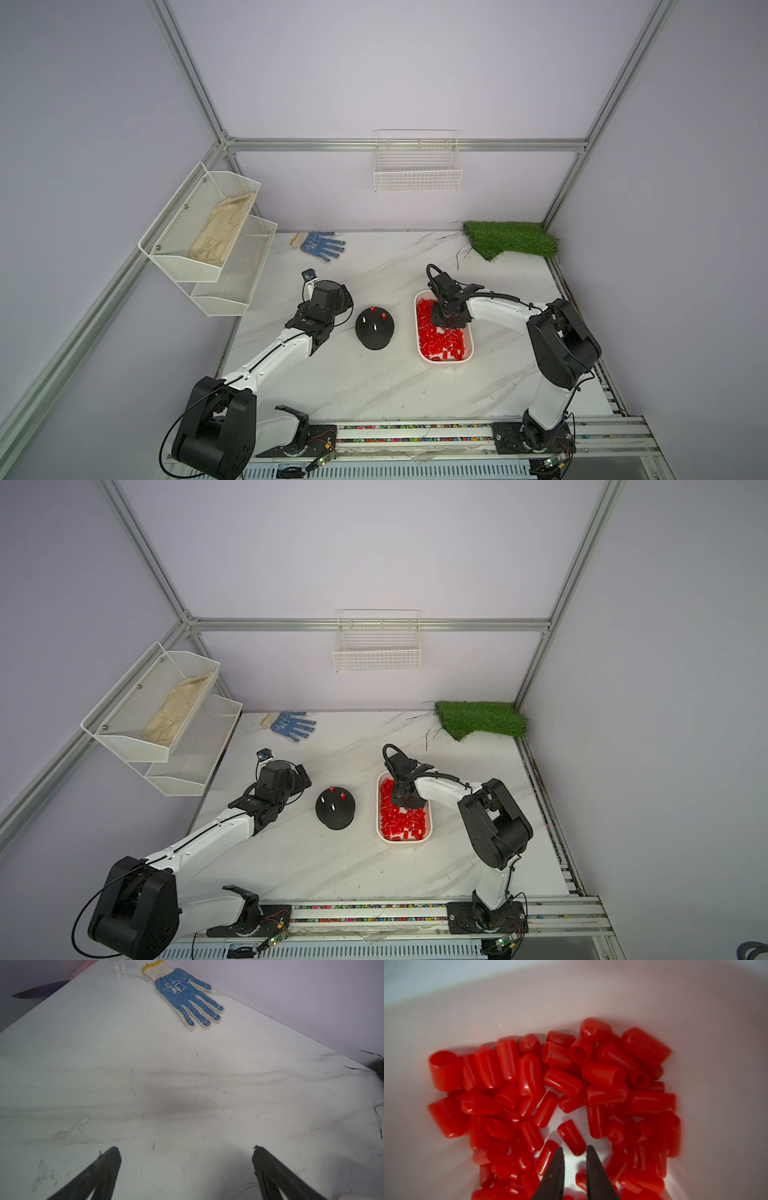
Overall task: Cover the protruding screws with screw protection sleeves
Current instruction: Pick up the screw protection sleeve from the storage box.
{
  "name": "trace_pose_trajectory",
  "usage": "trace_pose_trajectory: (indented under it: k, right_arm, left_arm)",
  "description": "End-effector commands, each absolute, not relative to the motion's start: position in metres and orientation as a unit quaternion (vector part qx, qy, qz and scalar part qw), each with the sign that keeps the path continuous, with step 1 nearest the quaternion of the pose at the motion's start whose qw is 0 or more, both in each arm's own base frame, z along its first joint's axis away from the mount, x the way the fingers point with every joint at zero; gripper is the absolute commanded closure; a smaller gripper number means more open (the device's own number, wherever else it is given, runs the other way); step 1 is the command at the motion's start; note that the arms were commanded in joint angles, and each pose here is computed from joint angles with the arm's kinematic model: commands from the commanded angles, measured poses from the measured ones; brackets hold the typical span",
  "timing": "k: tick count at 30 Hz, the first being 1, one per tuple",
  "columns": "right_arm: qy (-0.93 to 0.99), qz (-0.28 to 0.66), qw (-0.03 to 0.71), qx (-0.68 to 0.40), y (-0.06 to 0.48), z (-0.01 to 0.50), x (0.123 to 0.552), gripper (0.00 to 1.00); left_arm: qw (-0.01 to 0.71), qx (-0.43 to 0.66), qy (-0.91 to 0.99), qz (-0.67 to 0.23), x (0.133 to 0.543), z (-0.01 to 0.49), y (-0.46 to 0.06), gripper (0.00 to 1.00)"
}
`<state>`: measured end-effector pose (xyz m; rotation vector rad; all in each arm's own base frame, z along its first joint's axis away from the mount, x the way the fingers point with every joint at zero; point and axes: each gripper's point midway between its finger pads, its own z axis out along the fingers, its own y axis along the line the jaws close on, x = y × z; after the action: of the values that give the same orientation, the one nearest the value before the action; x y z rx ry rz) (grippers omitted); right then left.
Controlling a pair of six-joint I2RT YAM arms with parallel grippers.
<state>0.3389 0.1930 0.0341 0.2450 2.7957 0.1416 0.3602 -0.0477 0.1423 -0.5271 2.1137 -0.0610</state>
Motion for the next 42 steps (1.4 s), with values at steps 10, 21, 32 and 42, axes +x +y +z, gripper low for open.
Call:
trace_pose_trajectory:
  k: [10,21,32,42]
  right_arm:
    - [0.981,0.044,0.166,0.091,0.19,0.028,0.343,0.77]
    - [0.979,0.046,0.174,0.092,0.189,0.03,0.347,0.81]
    - [0.979,0.053,0.175,0.089,0.192,0.034,0.349,0.86]
    - [0.977,0.083,0.181,0.081,0.196,0.076,0.342,0.87]
  left_arm:
    - [0.472,-0.218,0.854,-0.027,0.365,0.149,-0.049,0.0]
    - [0.471,-0.219,0.854,-0.026,0.365,0.149,-0.049,0.0]
    - [0.473,-0.217,0.854,-0.025,0.366,0.15,-0.049,0.0]
    - [0.473,-0.213,0.854,-0.033,0.371,0.151,-0.053,0.0]
